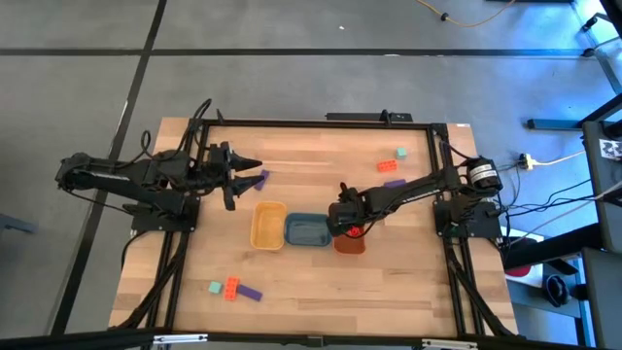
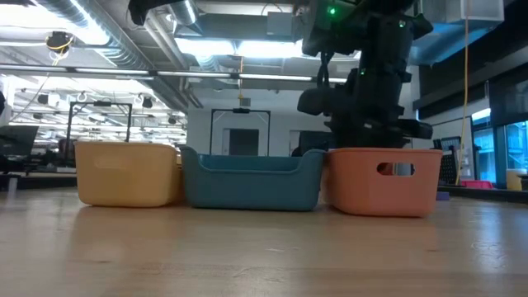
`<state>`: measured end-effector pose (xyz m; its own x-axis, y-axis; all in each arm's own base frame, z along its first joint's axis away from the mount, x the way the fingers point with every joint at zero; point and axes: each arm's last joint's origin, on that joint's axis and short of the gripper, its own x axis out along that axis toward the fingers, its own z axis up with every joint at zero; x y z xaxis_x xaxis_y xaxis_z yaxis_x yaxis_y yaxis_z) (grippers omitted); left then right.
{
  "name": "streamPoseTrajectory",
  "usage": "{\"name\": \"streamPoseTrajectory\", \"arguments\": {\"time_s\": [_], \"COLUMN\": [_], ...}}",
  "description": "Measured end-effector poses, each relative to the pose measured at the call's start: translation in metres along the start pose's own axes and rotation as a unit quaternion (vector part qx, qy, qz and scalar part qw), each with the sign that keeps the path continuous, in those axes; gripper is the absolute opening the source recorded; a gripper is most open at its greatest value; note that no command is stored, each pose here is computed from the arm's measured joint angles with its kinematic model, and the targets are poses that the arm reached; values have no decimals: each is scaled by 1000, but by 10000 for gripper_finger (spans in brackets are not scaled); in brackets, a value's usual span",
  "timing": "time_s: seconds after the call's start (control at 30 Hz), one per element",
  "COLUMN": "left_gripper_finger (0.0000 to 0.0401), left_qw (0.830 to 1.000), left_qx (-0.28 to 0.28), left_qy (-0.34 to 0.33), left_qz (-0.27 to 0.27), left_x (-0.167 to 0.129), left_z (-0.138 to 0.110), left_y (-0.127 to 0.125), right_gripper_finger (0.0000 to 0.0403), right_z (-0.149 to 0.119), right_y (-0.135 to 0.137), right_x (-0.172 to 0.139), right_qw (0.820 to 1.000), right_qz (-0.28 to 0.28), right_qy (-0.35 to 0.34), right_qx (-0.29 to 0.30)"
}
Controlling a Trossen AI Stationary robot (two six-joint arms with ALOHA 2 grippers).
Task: Sort & place blocks by color
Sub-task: Put the top left orange game piece into the orange bin, then put the bottom orange game piece into the orange bin
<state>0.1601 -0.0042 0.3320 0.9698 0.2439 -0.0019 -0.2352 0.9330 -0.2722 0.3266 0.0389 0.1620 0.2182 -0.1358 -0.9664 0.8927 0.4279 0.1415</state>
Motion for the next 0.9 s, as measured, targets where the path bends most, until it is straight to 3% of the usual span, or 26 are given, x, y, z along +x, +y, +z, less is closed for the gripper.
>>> {"name": "streamPoseTrajectory", "arguments": {"time_s": [0.3,0.6,0.77,0.9], "left_gripper_finger": [212,212,212,212], "left_qw": [1000,1000,1000,1000], "left_qx": [0,0,0,0], "left_qy": [-1,-1,-1,-1], "left_qz": [0,0,0,0], "left_x": [0,0,0,0], "left_z": [0,0,0,0], "left_y": [0,0,0,0], "right_gripper_finger": [170,224,231,230], "right_z": [0,0,0,-1], "right_y": [1,0,0,-3], "right_x": [1,1,-4,-26], "right_qw": [1000,1000,1000,997], "right_qz": [1,1,11,34], "right_qy": [0,0,12,4], "right_qx": [13,20,-16,-65]}}
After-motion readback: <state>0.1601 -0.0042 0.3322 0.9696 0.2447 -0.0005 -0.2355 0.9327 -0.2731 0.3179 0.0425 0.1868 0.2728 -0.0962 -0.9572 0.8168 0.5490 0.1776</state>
